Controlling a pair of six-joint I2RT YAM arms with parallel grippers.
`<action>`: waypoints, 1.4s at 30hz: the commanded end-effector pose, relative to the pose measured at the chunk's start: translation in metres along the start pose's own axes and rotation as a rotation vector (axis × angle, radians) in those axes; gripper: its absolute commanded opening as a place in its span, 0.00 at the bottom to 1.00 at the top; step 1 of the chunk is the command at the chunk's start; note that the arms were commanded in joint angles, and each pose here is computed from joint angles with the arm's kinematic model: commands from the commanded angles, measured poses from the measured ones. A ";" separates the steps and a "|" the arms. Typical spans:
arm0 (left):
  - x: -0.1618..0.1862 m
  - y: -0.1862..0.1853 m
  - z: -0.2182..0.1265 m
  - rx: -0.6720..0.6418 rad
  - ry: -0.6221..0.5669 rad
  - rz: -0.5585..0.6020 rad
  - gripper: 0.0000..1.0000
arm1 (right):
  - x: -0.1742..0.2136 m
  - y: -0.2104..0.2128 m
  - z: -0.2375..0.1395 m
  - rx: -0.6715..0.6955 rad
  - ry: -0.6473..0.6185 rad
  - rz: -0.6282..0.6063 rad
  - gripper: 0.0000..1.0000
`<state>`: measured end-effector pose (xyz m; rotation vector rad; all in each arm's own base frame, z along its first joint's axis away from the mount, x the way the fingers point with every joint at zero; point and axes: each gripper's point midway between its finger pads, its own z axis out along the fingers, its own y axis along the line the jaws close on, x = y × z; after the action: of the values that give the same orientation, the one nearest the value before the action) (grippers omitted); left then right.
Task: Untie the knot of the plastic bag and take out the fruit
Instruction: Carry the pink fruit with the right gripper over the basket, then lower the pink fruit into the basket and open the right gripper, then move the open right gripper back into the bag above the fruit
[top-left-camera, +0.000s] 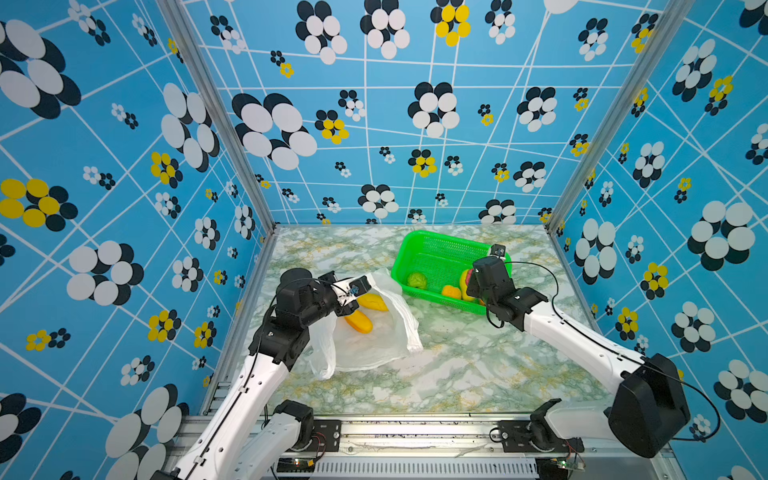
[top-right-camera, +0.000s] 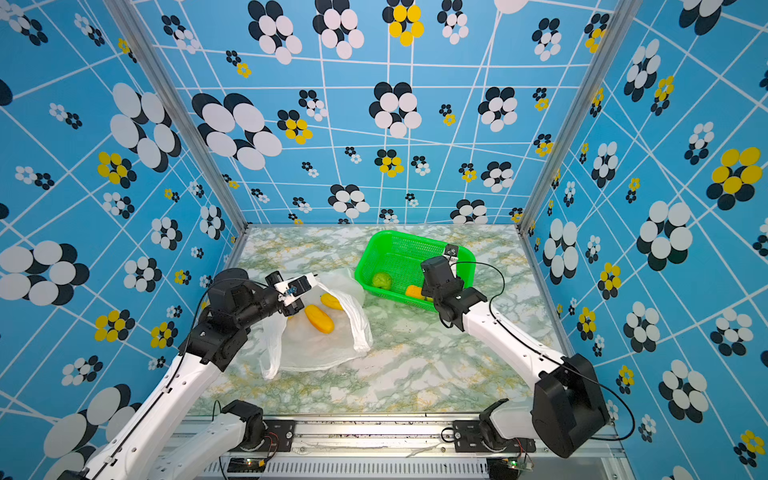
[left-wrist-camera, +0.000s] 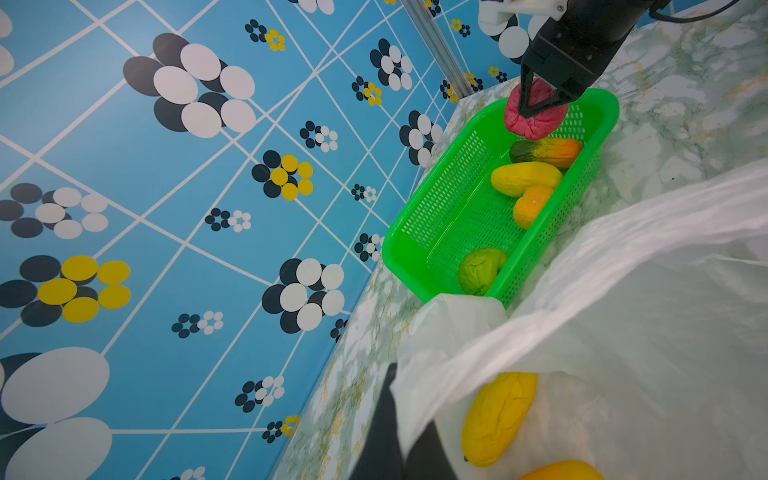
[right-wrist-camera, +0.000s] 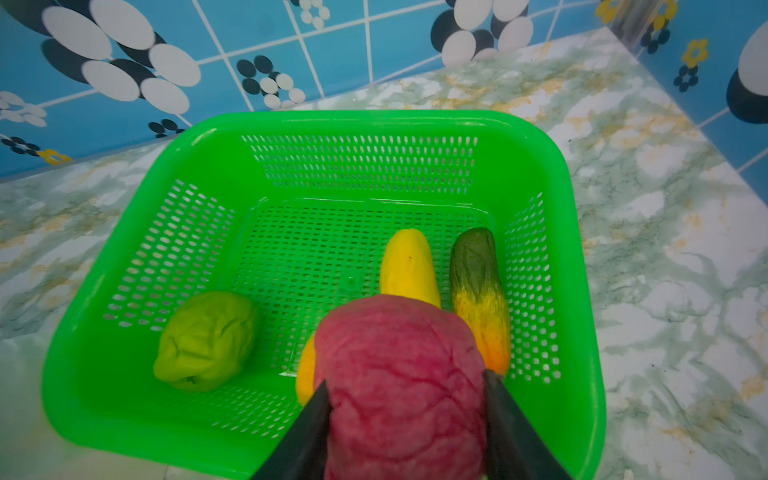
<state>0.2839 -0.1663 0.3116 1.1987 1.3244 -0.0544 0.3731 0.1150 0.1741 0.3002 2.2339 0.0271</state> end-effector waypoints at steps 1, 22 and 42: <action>-0.009 0.002 -0.005 -0.007 -0.015 0.021 0.00 | 0.022 0.001 0.017 -0.036 0.148 0.098 0.33; -0.012 0.001 -0.008 -0.015 -0.025 0.032 0.00 | 0.052 -0.012 0.036 -0.040 0.239 0.241 0.84; -0.011 0.002 -0.008 -0.016 -0.024 0.036 0.00 | -0.019 0.078 -0.125 -0.572 -0.261 -0.031 0.65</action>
<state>0.2797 -0.1667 0.3170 1.2001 1.3011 -0.0458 0.3140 0.1805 0.2431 0.1139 2.0137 0.5567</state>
